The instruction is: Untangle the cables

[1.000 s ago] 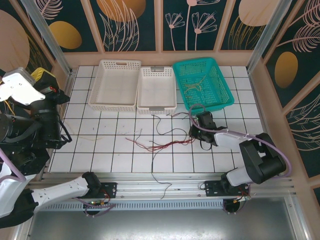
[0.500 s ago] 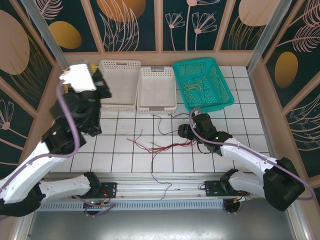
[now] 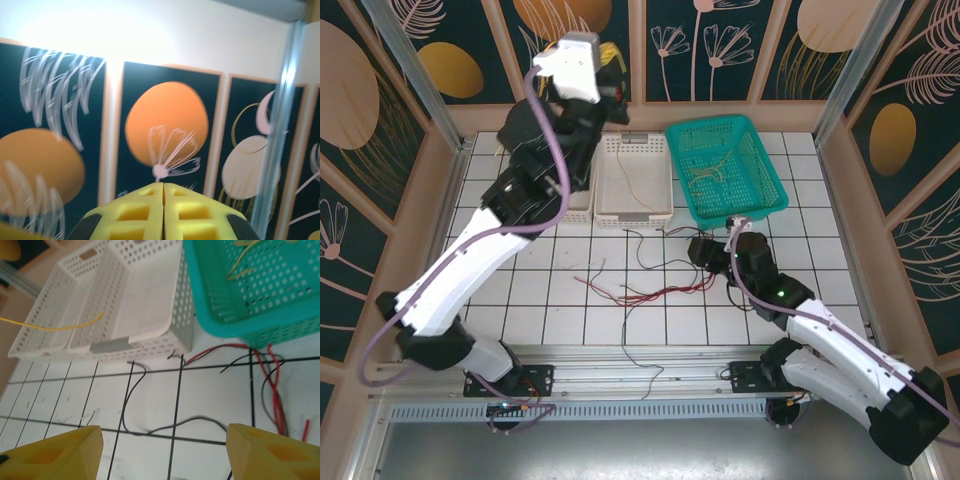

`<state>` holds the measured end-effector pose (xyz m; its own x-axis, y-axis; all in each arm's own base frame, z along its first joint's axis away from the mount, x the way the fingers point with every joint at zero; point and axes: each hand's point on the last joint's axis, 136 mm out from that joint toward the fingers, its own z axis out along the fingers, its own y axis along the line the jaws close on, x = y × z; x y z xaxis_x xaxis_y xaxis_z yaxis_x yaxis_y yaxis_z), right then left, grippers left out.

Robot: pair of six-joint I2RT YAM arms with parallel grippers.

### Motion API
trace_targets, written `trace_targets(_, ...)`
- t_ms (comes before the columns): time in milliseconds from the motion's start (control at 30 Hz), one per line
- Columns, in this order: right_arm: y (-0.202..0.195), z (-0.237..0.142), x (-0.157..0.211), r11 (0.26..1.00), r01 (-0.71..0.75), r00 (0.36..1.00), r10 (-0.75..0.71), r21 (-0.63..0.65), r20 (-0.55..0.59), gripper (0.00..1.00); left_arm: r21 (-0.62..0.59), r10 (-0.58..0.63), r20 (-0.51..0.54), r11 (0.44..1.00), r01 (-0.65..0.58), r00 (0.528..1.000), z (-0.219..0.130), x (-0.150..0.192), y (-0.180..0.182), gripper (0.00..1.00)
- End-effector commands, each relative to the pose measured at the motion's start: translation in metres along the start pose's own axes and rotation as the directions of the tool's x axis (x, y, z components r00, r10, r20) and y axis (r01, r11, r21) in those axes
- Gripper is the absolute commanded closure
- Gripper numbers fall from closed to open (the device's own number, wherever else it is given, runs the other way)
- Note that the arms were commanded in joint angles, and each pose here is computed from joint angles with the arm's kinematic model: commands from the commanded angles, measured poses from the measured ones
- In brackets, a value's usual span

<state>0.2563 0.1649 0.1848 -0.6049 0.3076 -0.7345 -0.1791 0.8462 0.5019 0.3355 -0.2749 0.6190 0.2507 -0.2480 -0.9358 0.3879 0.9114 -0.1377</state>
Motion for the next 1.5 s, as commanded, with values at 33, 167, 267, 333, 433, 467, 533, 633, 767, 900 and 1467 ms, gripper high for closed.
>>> trace_targets(33, -0.013, -0.02, -0.019, 0.999, -0.024, 0.995, 0.019, 0.048, 0.097, 0.33, 0.155, 0.011, 0.031, 0.988, -0.016, 0.999, 0.046, 0.017, -0.041, 1.0)
trace_targets(167, -0.009, -0.037, -0.03, 1.0, -0.016, 0.989, 0.013, 0.021, 0.145, 0.33, 0.216, -0.01, 0.065, 0.976, -0.004, 0.998, 0.086, 0.036, -0.057, 1.0)
trace_targets(267, -0.009, -0.045, -0.033, 1.0, -0.008, 0.988, 0.005, 0.023, 0.153, 0.33, 0.212, -0.079, 0.094, 0.976, 0.057, 0.992, 0.106, 0.046, -0.046, 1.0)
trace_targets(333, -0.01, -0.051, -0.035, 1.0, -0.005, 0.987, 0.001, 0.024, 0.161, 0.33, 0.225, -0.125, 0.102, 0.969, 0.099, 0.987, 0.115, 0.05, -0.041, 1.0)
trace_targets(433, -0.009, -0.056, -0.035, 1.0, 0.003, 0.986, -0.005, 0.018, 0.165, 0.33, 0.254, -0.164, 0.099, 0.958, 0.135, 0.981, 0.125, 0.067, -0.044, 1.0)
trace_targets(467, -0.009, -0.057, -0.035, 1.0, 0.006, 0.986, -0.009, 0.017, 0.166, 0.33, 0.266, -0.174, 0.089, 0.953, 0.145, 0.981, 0.128, 0.074, -0.048, 1.0)
trace_targets(533, -0.011, -0.058, -0.035, 1.0, 0.007, 0.986, -0.012, 0.028, 0.168, 0.33, 0.271, -0.184, 0.055, 0.949, 0.163, 0.981, 0.134, 0.094, -0.051, 1.0)
trace_targets(633, -0.012, -0.06, -0.035, 0.999, 0.013, 0.986, -0.018, 0.031, 0.169, 0.33, 0.268, -0.184, -0.002, 0.947, 0.178, 0.983, 0.142, 0.129, -0.055, 1.0)
trace_targets(767, -0.014, -0.062, -0.036, 0.999, 0.01, 0.984, -0.016, 0.039, 0.179, 0.33, 0.302, -0.223, -0.018, 0.928, 0.218, 0.975, 0.146, 0.139, -0.063, 1.0)
trace_targets(900, -0.013, -0.065, -0.038, 0.999, 0.008, 0.982, -0.014, 0.031, 0.19, 0.33, 0.326, -0.261, 0.073, 0.918, 0.224, 0.963, 0.137, 0.09, -0.06, 1.0)
trace_targets(1467, -0.008, -0.06, -0.036, 1.0, 0.0, 0.983, 0.001, -0.004, 0.184, 0.33, 0.296, -0.088, 0.011, 0.952, 0.081, 0.996, 0.118, 0.073, -0.053, 1.0)
